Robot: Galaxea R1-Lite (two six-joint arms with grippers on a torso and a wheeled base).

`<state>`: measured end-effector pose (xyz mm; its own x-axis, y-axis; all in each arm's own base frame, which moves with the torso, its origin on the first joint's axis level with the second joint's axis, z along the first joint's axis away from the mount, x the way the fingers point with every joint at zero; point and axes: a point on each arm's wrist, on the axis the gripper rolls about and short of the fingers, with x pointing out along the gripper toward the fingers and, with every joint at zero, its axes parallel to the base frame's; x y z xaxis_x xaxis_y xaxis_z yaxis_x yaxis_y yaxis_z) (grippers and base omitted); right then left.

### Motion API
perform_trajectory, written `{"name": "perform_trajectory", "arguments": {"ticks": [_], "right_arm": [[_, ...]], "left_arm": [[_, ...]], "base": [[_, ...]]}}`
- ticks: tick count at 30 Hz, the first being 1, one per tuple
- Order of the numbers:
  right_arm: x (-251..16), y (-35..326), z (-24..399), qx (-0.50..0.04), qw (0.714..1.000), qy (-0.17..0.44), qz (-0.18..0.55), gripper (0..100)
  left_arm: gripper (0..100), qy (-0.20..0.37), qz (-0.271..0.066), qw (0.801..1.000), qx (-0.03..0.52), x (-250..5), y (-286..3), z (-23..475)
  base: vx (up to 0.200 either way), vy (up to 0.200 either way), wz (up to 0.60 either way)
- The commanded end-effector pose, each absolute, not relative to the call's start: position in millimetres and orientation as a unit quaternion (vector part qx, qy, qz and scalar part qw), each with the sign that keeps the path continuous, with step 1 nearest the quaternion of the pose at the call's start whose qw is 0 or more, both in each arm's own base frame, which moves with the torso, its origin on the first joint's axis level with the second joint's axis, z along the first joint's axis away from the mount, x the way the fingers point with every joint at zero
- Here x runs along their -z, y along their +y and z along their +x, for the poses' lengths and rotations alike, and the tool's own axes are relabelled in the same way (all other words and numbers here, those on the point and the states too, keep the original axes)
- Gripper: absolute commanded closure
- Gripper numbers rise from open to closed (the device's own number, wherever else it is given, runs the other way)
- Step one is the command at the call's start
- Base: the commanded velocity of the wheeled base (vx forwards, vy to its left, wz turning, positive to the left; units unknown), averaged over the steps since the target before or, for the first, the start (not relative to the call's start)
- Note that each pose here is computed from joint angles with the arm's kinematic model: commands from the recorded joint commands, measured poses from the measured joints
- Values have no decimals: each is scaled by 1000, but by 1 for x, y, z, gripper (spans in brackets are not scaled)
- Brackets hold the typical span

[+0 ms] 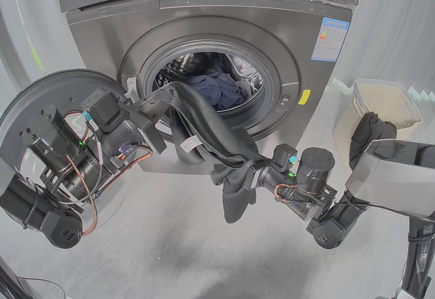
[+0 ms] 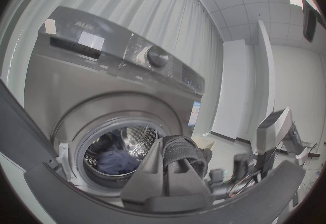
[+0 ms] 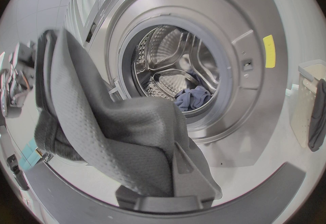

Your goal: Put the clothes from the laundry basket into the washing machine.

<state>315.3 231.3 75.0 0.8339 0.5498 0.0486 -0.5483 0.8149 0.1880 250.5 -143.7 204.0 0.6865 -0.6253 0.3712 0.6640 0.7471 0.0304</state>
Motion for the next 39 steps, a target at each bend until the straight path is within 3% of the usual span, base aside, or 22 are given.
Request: {"name": "perform_trajectory", "arguments": {"ticks": [1, 9, 15, 22, 23, 29, 39], "right_arm": [[-109, 202, 288, -283, 952, -25, 114, 100], [-128, 198, 275, -290, 947, -42, 133, 100], [-161, 197, 269, -298, 938, -95, 151, 100], [-170, 195, 264, -301, 935, -107, 155, 100], [-171, 195, 264, -301, 935, -108, 155, 100], [-169, 191, 269, -293, 938, -107, 154, 100], [-167, 185, 274, -282, 942, -105, 152, 100]], "left_arm": [[100, -115, -33, 935, 335, -165, -131, 271], [100, -28, -1, 935, 355, -118, -132, 267], [100, 43, 36, 924, 380, -75, -133, 265], [100, 51, 39, 922, 383, -68, -135, 268], [0, 54, 39, 922, 381, -67, -134, 267], [0, 102, 42, 915, 387, -48, -129, 256], [0, 181, 72, 885, 423, -18, -120, 228]], "base": [[0, 0, 0], [0, 0, 0], [0, 0, 0], [0, 0, 0], [0, 0, 0], [0, 0, 0], [0, 0, 0]]}}
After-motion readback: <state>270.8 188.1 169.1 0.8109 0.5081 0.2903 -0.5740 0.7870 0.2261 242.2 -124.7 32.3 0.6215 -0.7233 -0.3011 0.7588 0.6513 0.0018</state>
